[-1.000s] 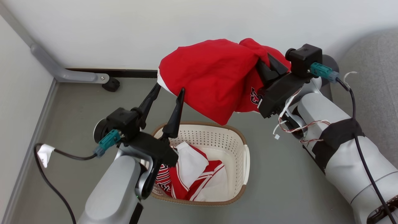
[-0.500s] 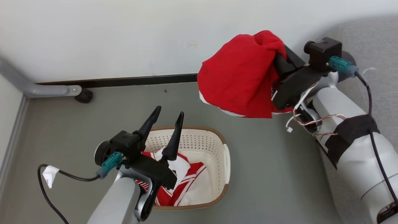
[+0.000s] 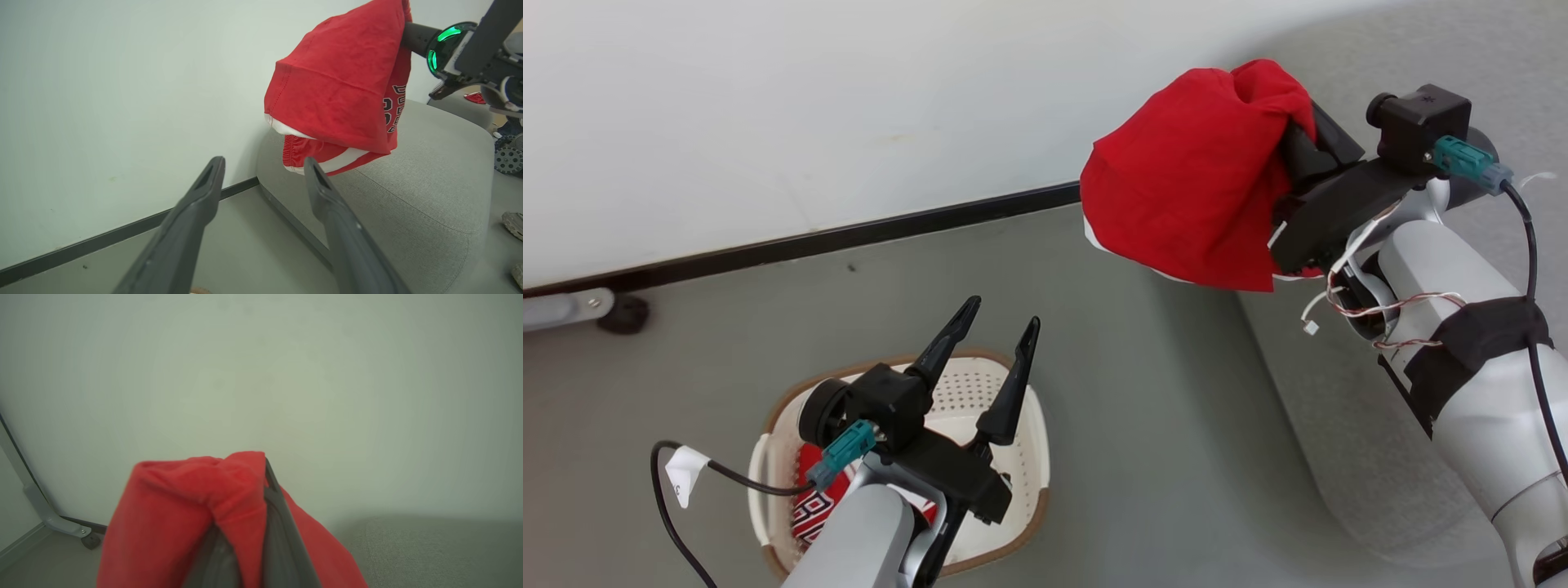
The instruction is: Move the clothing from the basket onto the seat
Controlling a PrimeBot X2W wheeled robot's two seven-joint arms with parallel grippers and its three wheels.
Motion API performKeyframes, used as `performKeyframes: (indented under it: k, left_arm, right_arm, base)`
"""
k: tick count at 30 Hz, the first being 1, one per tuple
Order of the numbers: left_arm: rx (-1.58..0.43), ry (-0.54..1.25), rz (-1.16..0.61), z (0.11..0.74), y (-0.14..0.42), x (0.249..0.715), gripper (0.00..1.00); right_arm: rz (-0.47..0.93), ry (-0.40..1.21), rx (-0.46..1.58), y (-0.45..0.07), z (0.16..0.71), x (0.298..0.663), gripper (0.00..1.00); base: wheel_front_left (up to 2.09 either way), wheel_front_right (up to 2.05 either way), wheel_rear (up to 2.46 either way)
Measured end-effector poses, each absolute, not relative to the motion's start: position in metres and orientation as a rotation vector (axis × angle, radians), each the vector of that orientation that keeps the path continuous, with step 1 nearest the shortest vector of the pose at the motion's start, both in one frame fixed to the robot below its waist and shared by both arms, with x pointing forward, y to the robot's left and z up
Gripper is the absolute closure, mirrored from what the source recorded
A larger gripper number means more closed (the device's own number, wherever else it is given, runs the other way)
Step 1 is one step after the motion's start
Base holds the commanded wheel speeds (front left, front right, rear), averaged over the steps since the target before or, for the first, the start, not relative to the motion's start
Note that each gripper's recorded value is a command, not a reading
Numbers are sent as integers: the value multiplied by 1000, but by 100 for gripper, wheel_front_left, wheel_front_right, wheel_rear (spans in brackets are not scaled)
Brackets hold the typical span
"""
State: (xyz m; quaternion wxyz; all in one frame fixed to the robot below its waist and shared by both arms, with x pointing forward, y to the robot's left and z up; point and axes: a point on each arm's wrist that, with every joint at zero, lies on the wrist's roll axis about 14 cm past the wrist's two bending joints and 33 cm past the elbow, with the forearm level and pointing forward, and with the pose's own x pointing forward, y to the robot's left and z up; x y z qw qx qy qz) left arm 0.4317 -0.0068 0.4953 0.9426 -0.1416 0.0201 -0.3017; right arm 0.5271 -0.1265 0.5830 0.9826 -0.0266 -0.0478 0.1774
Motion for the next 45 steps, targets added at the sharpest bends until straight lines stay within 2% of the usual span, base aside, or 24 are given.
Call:
performKeyframes:
  k: [11,25,31,45]
  left_arm:
    - [-311,42,-809,501,-73,418,0]
    - [-366,75,-1082,502,-150,367,0]
    - [-389,117,-1116,487,-157,362,0]
    - [-393,202,-1084,444,-136,377,0]
  right_arm:
    - [173,-74,-74,-205,578,498,100]
    - [-111,-104,-129,-322,598,448,100]
    - [-223,-98,-182,-369,603,437,100]
    - [-351,-112,-223,-409,604,455,100]
  base:
    - [0,0,0]
    - [0,0,0]
    - [0,0,0]
    - [0,0,0]
